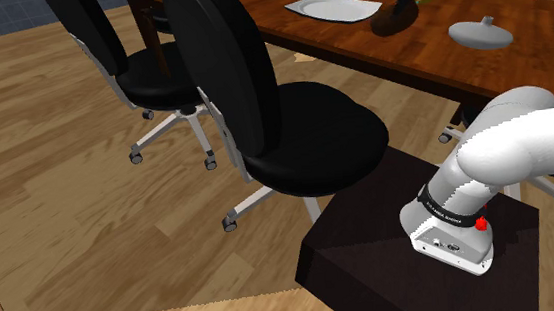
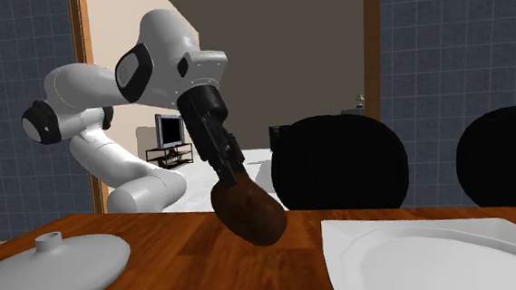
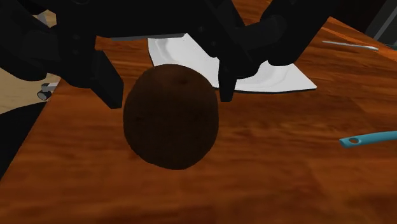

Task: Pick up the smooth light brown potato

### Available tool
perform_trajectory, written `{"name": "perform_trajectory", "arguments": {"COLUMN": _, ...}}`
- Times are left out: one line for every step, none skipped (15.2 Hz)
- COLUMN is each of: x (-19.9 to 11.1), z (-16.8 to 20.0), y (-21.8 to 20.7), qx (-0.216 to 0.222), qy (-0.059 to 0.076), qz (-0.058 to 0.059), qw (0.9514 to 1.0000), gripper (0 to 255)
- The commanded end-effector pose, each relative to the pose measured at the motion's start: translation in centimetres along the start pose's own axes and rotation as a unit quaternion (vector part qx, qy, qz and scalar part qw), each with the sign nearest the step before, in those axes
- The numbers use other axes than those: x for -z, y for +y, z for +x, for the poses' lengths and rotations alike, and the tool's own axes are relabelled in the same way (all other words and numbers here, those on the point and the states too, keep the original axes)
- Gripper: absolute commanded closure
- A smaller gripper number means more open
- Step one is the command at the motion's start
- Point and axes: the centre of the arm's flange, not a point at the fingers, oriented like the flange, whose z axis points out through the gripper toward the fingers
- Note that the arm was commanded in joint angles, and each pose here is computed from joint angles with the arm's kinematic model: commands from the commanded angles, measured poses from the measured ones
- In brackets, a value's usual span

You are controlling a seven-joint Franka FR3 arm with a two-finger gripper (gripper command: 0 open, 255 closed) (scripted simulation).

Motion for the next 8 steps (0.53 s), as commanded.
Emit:
{"name": "perform_trajectory", "arguments": {"x": 1.0, "z": 0.4, "y": 0.2, "qx": 0.0, "qy": 0.0, "qz": 0.0, "qw": 1.0, "gripper": 255}}
{"name": "perform_trajectory", "arguments": {"x": 1.5, "z": 0.7, "y": 0.3, "qx": 0.0, "qy": 0.0, "qz": 0.0, "qw": 1.0, "gripper": 255}}
{"name": "perform_trajectory", "arguments": {"x": 1.9, "z": 0.9, "y": 0.4, "qx": 0.0, "qy": 0.0, "qz": 0.0, "qw": 1.0, "gripper": 255}}
{"name": "perform_trajectory", "arguments": {"x": 2.4, "z": 1.1, "y": 0.6, "qx": 0.0, "qy": 0.0, "qz": 0.0, "qw": 1.0, "gripper": 255}}
{"name": "perform_trajectory", "arguments": {"x": 2.8, "z": 1.4, "y": 0.7, "qx": 0.0, "qy": 0.0, "qz": 0.0, "qw": 1.0, "gripper": 255}}
{"name": "perform_trajectory", "arguments": {"x": 3.3, "z": 1.6, "y": 0.8, "qx": 0.0, "qy": 0.0, "qz": 0.0, "qw": 1.0, "gripper": 255}}
{"name": "perform_trajectory", "arguments": {"x": 3.7, "z": 1.9, "y": 1.0, "qx": 0.0, "qy": 0.0, "qz": 0.0, "qw": 1.0, "gripper": 255}}
{"name": "perform_trajectory", "arguments": {"x": 3.8, "z": 1.9, "y": 1.0, "qx": 0.0, "qy": 0.0, "qz": 0.0, "qw": 1.0, "gripper": 255}}
